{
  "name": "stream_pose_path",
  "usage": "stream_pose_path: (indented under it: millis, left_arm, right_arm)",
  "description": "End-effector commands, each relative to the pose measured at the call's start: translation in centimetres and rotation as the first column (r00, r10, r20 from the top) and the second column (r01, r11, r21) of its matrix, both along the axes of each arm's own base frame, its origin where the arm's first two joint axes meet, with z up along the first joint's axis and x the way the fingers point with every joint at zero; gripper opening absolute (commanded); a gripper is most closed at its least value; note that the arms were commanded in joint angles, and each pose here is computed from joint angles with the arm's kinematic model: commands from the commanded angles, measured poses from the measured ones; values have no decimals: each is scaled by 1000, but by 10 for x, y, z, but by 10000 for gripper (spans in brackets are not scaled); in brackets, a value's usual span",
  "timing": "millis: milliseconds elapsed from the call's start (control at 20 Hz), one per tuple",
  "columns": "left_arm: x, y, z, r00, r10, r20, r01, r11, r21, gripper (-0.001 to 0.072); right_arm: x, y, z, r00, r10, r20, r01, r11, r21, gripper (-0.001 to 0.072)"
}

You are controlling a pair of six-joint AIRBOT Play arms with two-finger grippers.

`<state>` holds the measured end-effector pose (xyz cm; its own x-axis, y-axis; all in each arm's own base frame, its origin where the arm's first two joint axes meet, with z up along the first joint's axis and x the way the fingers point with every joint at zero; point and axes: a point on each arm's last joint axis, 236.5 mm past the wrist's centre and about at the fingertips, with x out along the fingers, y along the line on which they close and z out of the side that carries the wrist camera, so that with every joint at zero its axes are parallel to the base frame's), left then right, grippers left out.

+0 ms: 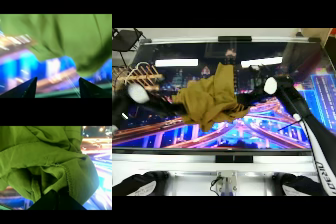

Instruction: Fold the shirts.

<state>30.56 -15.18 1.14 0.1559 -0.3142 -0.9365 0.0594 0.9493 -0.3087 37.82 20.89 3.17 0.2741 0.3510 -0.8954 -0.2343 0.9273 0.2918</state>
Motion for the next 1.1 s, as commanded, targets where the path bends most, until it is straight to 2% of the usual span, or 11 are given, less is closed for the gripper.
stream_pose_path:
  millis: [0, 200, 350, 450, 500, 550, 700, 850, 950, 1050]
  left_arm:
    - [-65, -64, -66, 999, 2, -46, -7, 995, -103, 625]
    - [-38, -88, -78, 994, 82, 78, -68, 984, -162, 621]
    - [-25, -87, -93, 990, 99, 104, -83, 985, -148, 620]
    - [-18, -87, -105, 988, 112, 107, -97, 985, -139, 580]
    - [-14, -87, -108, 986, 113, 120, -97, 986, -137, 342]
    - [-9, -84, -105, 984, 110, 142, -90, 987, -136, 48]
    - [22, -63, -62, 969, 52, 243, -27, 994, -106, 54]
    - [47, -34, 47, 918, -49, 395, 86, 993, -76, 54]
    - [48, -17, 141, 862, -30, 505, 95, 990, -103, 54]
    - [32, -19, 240, 771, 5, 636, 140, 974, -177, 54]
  right_arm:
    - [0, 1, 0, 1000, 2, 2, -2, 1000, 1, 59]
    - [-2, 0, 0, 1000, 18, 1, -18, 1000, -6, 59]
    - [-6, -1, -2, 999, 33, -12, -33, 999, -15, 59]
    - [-5, -1, -2, 999, 42, -8, -42, 999, -18, 59]
    - [-5, -1, -1, 999, 55, 1, -55, 998, -22, 59]
    - [-3, -4, -2, 997, 72, 13, -72, 997, -37, 58]
    - [8, -23, 15, 996, 62, 66, -56, 995, -84, 59]
    - [34, -49, 92, 969, 7, 248, 6, 999, -52, 59]
    - [43, -69, 166, 908, -9, 419, 25, 999, -32, 59]
    - [35, -81, 242, 823, -32, 567, 38, 999, 2, 59]
